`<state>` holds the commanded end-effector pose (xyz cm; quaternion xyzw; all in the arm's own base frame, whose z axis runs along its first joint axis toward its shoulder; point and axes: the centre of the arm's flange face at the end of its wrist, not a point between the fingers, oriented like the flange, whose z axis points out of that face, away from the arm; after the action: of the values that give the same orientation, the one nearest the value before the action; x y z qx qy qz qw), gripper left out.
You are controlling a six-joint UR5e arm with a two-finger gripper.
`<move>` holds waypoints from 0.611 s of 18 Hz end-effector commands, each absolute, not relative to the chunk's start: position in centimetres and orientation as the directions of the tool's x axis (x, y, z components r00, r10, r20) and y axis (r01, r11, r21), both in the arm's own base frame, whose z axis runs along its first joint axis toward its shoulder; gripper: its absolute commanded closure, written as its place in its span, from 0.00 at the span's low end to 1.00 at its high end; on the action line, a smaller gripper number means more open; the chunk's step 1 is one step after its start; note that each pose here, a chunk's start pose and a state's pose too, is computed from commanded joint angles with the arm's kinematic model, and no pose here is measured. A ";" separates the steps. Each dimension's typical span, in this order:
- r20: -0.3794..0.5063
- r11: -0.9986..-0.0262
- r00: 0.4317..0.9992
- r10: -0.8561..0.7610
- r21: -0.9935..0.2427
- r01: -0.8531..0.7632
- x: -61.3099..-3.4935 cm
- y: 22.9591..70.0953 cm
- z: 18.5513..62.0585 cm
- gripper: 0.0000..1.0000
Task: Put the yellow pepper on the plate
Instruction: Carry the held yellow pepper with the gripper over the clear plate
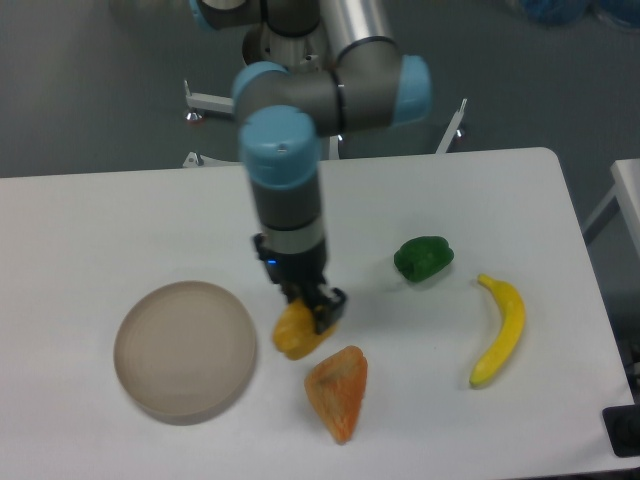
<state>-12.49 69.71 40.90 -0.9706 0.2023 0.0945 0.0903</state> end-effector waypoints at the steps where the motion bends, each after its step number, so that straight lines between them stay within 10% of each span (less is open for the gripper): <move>1: -0.211 -0.913 0.914 -0.347 -0.146 -0.380 -11.1 69.9 40.7 0.60; 11: -0.101 -0.986 0.989 -0.109 -0.116 -0.121 -6.0 71.1 34.1 0.60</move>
<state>-6.05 71.14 34.08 -0.9953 0.0579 0.0472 0.0609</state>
